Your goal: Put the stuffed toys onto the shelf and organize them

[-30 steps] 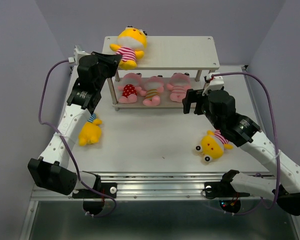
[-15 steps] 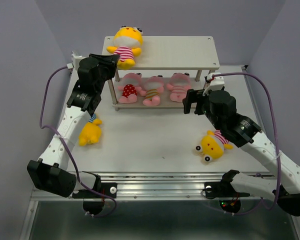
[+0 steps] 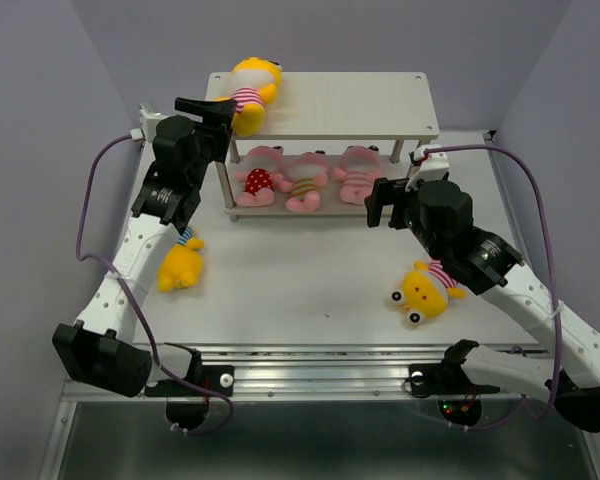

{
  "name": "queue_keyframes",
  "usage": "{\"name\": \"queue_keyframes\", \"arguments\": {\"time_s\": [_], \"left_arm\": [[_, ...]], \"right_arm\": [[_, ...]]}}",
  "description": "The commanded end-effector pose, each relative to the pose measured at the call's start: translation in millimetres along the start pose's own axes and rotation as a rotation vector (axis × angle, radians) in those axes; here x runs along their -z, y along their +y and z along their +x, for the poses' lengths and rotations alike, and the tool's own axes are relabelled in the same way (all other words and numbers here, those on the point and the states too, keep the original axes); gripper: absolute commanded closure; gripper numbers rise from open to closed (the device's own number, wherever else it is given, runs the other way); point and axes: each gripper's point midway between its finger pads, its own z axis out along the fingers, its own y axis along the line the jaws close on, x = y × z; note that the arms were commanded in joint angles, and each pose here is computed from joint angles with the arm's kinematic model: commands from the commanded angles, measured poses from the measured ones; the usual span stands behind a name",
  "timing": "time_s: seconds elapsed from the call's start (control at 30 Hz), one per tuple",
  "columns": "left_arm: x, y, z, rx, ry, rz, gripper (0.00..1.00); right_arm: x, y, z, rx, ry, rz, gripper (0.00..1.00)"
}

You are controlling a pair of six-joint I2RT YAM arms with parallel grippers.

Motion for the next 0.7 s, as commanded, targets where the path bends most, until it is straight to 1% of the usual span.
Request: {"name": "queue_keyframes", "arguments": {"time_s": [0.0,0.13,0.2,0.3,0.47,0.5,0.6,0.67], "left_arm": [[19.5,-24.4,-10.3,-0.003,-0.022,0.09,0.21],[27.0,-30.7,-8.0,-0.026,-0.006,0.119,0.11],[30.2,-36.4,-9.6,-0.043,-0.01,0.134,0.02],[37.5,-50.3,-12.9,-0.072,-0.018,0.18,0.01],[54.5,-59.5,-16.1,-0.126,-0.018,0.222,0.01],[58.5,-60.5,-15.5,-0.159,-0.014,0.232,0.01],[74.6,-57.3,-15.5,-0.2,-0.006,0.246,0.01],[91.2,-48.4,-19.5,-0.203,-0.02,0.25,0.01]], "right_arm": [[2.1,2.4,-12.0,-0.015,-0.051,-0.016,0.0],[2.5,2.3,-12.4,-0.016,-0.052,-0.016,0.0],[2.1,2.9,-11.8,-0.014,-0.05,-0.019,0.0],[1.6,2.8,-11.8,-0.014,-0.05,-0.017,0.0],[1.4,3.9,-9.0,-0.026,-0.044,-0.022,0.0],[1.2,4.6,-7.1,-0.027,-0.038,-0.026,0.0],[1.9,7.2,0.0,-0.034,-0.019,-0.044,0.0],[2.6,9.6,5.0,-0.038,-0.007,-0.061,0.0]]}}
